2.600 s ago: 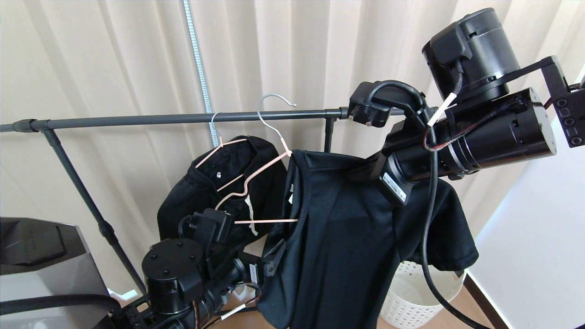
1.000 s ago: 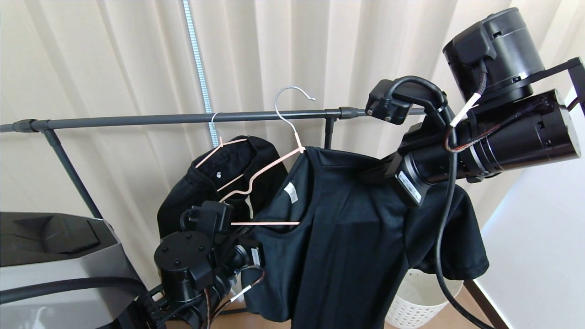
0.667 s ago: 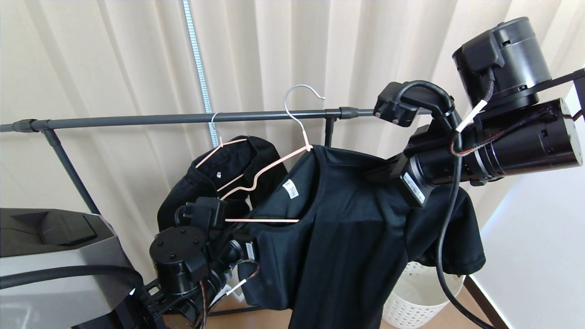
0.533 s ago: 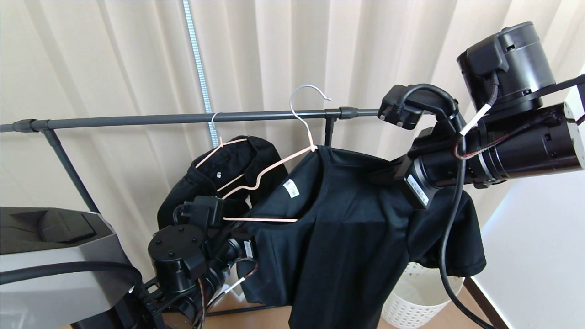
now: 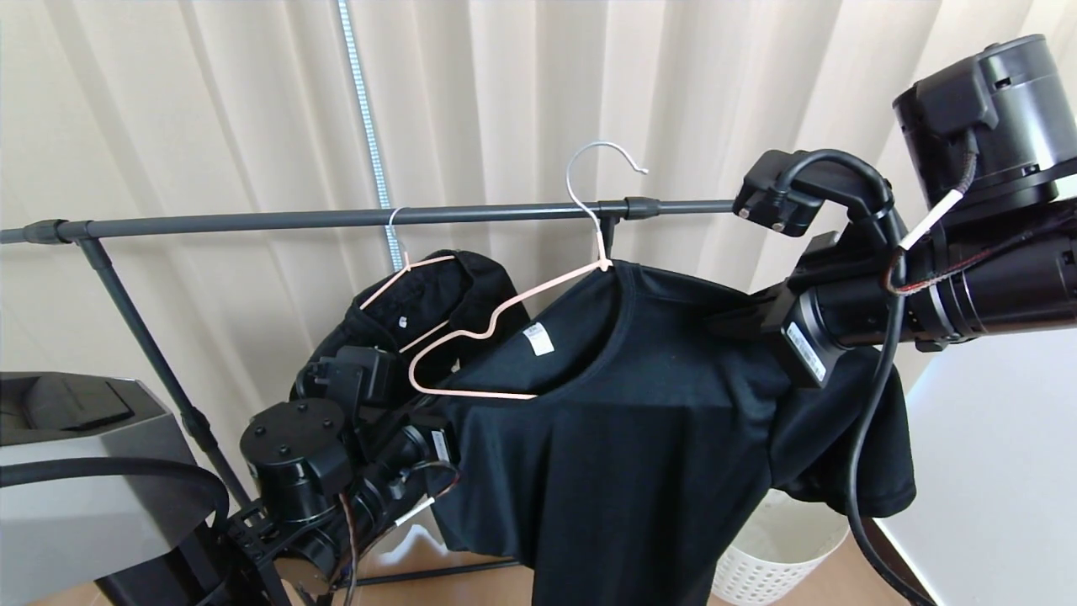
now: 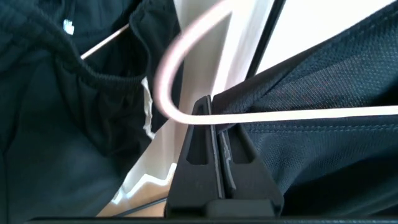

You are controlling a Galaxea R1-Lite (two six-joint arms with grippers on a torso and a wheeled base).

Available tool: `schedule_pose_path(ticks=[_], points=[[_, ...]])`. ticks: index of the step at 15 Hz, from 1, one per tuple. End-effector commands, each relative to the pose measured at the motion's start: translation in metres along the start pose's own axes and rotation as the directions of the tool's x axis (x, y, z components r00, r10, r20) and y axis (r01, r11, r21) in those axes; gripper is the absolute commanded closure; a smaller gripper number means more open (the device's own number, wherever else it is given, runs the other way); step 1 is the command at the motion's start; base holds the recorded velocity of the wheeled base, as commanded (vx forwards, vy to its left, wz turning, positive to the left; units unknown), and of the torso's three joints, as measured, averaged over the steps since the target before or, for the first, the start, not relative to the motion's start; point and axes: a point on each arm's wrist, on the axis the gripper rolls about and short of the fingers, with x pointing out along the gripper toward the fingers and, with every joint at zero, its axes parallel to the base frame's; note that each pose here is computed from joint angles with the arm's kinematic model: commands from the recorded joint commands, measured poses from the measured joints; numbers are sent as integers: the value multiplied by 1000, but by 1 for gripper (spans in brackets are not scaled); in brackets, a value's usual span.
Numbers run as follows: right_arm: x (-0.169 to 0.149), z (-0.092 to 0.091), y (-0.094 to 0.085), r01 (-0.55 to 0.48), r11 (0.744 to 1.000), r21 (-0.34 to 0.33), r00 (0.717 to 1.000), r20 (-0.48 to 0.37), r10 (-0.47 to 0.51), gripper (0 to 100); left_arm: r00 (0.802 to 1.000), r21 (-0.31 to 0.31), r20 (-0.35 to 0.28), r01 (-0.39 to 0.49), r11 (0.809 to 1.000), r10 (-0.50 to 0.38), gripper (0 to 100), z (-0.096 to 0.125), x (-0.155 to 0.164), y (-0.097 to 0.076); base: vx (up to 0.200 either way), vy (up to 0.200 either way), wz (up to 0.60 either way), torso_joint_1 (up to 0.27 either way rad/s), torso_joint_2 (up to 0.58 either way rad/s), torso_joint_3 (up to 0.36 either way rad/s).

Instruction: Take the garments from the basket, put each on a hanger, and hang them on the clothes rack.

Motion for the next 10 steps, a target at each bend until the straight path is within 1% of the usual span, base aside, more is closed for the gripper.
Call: schedule_pose_path(ticks=[1, 3, 5, 10], points=[[-7, -4, -2, 20, 1000, -7, 999, 24, -20, 100, 1000, -6, 18, -10, 1000, 10, 100, 5, -1, 4, 0, 0, 0, 0, 0, 0], [-10, -9, -5, 51, 998, -36, 998, 46, -49, 100, 1000, -7, 20, -15, 1000, 15, 100, 6, -1, 6, 0, 0, 0, 0, 0, 0], [-14, -12, -4, 62, 997, -54, 997, 56, -59, 100, 1000, -8, 22, -17, 1000, 18, 100, 7, 0, 7, 0, 0, 0, 0, 0, 0], [-19, -16, -9, 82, 996, -42, 995, 56, -80, 100, 999, -12, 31, -24, 1000, 24, 100, 10, 2, 17, 0, 0, 0, 0, 0, 0]])
